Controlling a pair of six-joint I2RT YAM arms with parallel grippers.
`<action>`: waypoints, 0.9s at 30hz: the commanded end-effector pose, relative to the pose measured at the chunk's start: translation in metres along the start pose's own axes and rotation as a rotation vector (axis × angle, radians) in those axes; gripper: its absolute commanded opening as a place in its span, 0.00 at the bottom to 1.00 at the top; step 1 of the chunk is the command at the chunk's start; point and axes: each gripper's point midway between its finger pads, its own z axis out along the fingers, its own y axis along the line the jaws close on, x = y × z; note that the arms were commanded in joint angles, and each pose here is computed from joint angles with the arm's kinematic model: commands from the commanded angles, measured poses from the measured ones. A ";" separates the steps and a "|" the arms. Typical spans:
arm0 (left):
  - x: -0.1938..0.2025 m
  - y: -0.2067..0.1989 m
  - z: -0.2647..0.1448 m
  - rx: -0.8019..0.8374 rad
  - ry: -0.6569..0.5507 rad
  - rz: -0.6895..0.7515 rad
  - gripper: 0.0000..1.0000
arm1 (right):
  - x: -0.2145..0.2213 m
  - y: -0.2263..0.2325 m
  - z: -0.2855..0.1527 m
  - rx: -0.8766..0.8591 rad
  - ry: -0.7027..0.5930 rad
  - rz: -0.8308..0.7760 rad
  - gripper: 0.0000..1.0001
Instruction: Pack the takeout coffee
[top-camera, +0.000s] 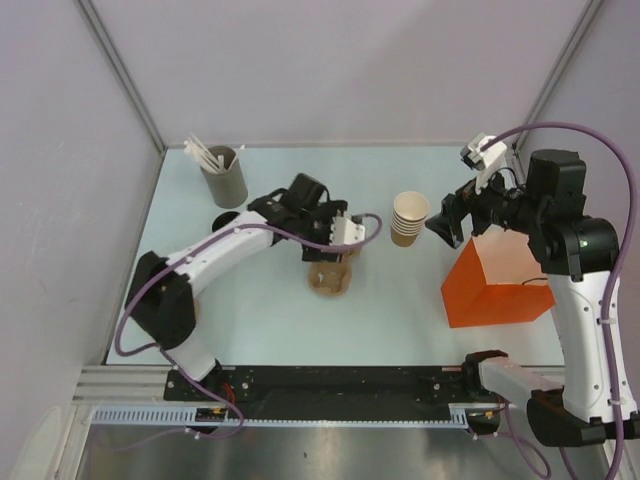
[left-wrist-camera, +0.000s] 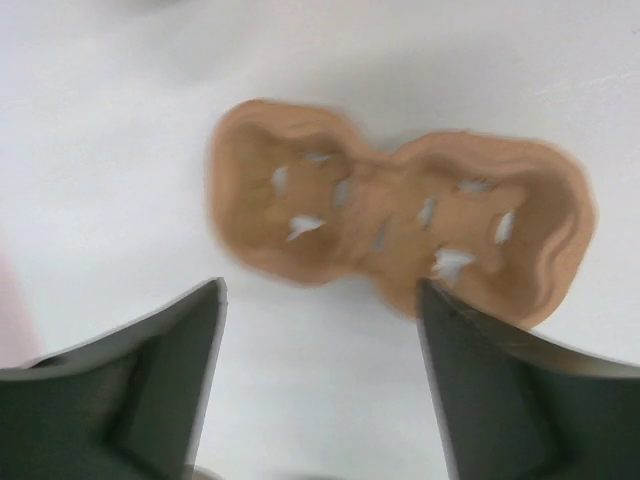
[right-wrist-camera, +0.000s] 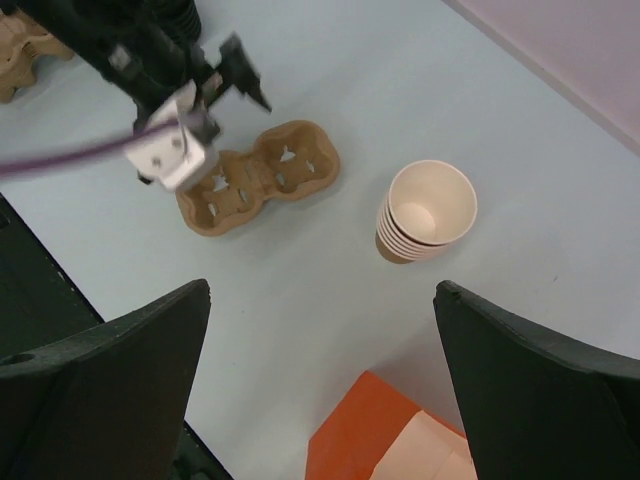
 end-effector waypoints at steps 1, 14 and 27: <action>-0.007 0.043 -0.097 -0.240 -0.155 -0.148 0.99 | -0.013 0.003 0.006 -0.025 -0.003 -0.048 1.00; 0.031 0.038 -0.232 -0.673 -0.315 -0.520 0.99 | 0.006 0.041 0.131 -0.193 0.245 -0.239 1.00; 0.092 0.031 -0.292 -0.903 -0.338 -0.813 0.99 | 0.110 0.079 0.262 -0.372 0.507 -0.191 1.00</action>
